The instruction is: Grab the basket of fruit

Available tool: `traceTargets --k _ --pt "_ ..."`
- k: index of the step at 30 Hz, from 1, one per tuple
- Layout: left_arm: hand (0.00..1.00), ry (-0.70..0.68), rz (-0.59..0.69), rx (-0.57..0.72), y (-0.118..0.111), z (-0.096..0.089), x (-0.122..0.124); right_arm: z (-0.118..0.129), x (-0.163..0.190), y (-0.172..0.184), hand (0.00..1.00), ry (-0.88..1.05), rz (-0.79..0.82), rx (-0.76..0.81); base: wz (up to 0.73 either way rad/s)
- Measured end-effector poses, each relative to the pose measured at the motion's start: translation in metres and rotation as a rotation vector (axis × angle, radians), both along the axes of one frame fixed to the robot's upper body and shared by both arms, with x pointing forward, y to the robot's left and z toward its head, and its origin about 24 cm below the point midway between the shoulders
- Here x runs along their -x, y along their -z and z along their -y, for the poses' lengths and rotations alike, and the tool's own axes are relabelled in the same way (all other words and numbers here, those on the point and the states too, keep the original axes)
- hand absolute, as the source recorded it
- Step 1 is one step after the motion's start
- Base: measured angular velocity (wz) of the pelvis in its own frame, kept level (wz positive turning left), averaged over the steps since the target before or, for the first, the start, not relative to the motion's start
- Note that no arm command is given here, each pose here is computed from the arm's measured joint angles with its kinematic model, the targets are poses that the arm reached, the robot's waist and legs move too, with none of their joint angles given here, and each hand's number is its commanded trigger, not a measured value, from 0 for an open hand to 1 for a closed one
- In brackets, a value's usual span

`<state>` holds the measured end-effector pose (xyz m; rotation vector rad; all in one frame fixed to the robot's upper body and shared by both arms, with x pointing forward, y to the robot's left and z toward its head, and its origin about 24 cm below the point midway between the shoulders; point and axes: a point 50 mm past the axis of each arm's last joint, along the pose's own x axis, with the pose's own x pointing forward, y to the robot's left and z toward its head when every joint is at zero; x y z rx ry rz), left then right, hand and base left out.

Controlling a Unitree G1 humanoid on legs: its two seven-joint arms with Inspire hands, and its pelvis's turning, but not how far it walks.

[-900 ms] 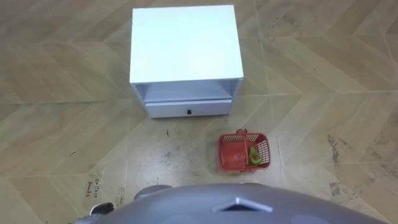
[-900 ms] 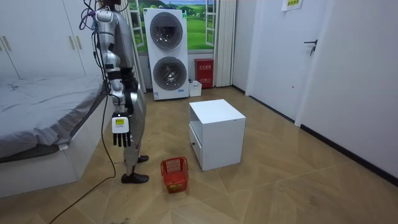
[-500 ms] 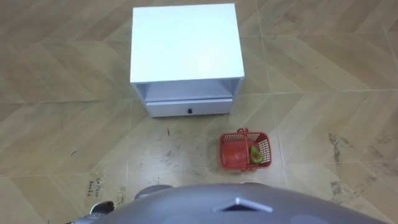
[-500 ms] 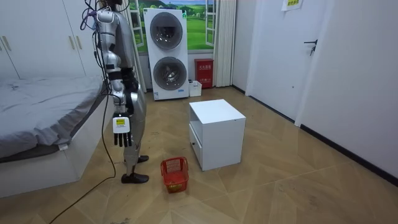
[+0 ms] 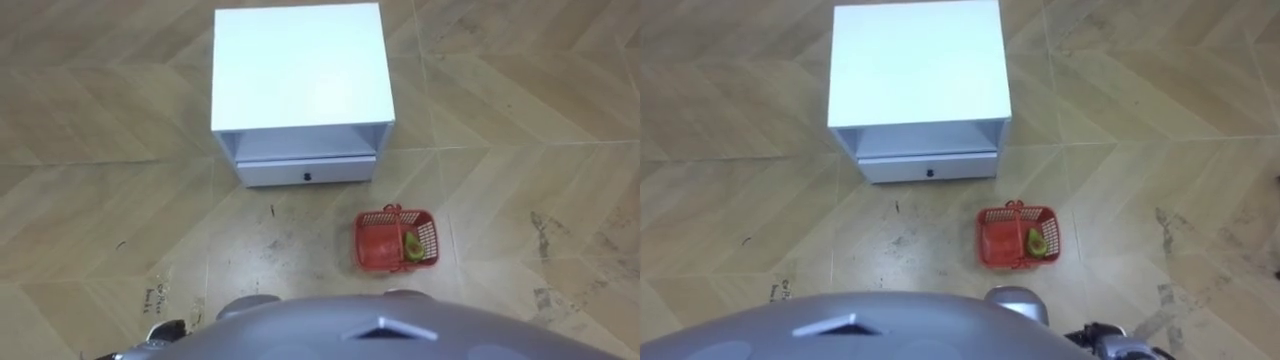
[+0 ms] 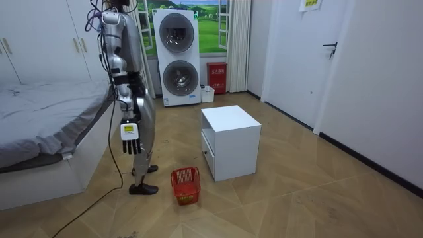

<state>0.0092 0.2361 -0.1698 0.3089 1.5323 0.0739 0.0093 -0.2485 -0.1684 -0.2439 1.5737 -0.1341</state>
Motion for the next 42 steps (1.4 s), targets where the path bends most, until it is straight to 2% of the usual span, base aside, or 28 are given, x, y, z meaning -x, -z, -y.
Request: traceTargets --k 3,5,7,8,12,15,17,20,23,26,33,38,42 --pt "0.0 -0.002 0.017 -0.002 0.0 -0.001 -0.002 0.003 -0.017 -0.002 0.0 -0.011 0.065 0.018 -0.31" --pt "0.0 -0.006 0.056 -0.015 -0.002 -0.007 -0.008 0.004 -0.037 -0.006 0.0 -0.014 0.143 0.029 -0.03" --pt "0.0 -0.003 0.072 -0.026 -0.003 -0.013 -0.01 0.007 -0.037 -0.007 0.0 0.034 0.159 0.042 0.26" --pt "0.0 0.005 0.087 -0.037 -0.005 -0.017 -0.015 0.008 -0.048 -0.009 0.0 0.053 0.205 0.051 -0.07" --pt "0.0 -0.001 0.122 -0.062 -0.008 -0.025 -0.027 0.004 -0.126 -0.028 0.0 0.084 0.484 0.047 -0.12" --pt "0.0 -0.026 0.206 -0.113 -0.014 -0.033 -0.057 -0.007 -0.201 -0.061 0.0 0.063 0.733 0.033 0.06" --pt "0.0 -0.043 0.258 -0.128 -0.018 -0.036 -0.073 -0.009 -0.221 -0.075 0.0 0.061 0.81 0.043 0.26" --pt "0.0 -0.051 0.291 -0.126 -0.019 -0.035 -0.083 -0.007 -0.242 -0.093 0.0 0.097 0.898 0.065 0.01" --pt "0.0 -0.075 0.259 -0.146 -0.017 -0.037 -0.078 0.005 -0.253 -0.108 0.0 0.122 0.97 0.127 0.29" --pt "0.0 -0.025 0.253 -0.182 -0.018 -0.04 -0.078 0.014 -0.266 -0.126 0.0 0.15 1.057 0.148 0.34" --pt "0.0 0.052 0.288 -0.203 -0.019 -0.036 -0.084 0.016 -0.269 -0.131 0.0 0.15 1.094 0.143 0.52" --pt "0.0 0.011 0.231 -0.209 -0.015 -0.04 -0.052 0.017 -0.262 -0.126 0.0 0.163 1.078 0.128 0.22" --pt "0.0 0.001 0.201 -0.204 -0.013 -0.041 -0.038 0.018 -0.259 -0.124 0.0 0.157 1.072 0.13 0.03"
